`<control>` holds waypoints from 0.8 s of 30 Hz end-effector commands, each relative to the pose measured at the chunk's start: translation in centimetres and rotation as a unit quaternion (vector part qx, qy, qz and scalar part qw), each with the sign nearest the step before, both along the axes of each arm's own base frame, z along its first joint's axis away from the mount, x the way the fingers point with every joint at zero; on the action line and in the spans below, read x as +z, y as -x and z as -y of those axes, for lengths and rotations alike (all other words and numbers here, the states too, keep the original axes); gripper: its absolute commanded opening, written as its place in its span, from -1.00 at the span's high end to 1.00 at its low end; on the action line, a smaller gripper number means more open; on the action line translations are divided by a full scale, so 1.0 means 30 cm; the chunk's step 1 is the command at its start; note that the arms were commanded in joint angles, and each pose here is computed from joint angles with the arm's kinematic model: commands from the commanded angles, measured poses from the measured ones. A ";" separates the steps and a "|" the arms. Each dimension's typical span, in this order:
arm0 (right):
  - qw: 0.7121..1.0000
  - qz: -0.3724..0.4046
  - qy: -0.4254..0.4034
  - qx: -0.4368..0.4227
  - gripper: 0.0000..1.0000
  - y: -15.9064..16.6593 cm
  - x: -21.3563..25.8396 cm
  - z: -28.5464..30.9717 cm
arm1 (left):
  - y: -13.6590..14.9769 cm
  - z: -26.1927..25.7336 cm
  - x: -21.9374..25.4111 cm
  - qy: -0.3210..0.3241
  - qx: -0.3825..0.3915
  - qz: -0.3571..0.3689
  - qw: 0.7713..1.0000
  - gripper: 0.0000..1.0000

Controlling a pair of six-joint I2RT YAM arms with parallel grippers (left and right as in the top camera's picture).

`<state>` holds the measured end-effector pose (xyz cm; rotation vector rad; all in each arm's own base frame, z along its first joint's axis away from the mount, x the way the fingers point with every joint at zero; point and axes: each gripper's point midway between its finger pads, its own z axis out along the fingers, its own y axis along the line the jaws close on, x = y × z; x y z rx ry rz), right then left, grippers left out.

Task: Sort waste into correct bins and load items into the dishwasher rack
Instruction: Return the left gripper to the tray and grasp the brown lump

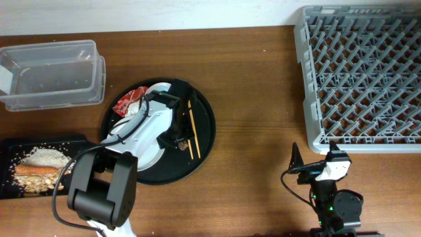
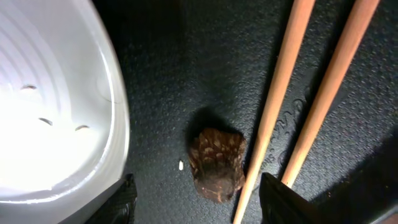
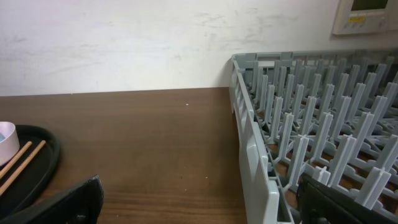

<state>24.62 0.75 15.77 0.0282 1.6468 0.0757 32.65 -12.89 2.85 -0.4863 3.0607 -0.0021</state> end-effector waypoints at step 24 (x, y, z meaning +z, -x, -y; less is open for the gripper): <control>1.000 -0.002 0.004 -0.007 -0.96 0.000 -0.008 0.010 | 0.041 0.019 -0.087 0.009 0.005 -0.007 1.000 -0.03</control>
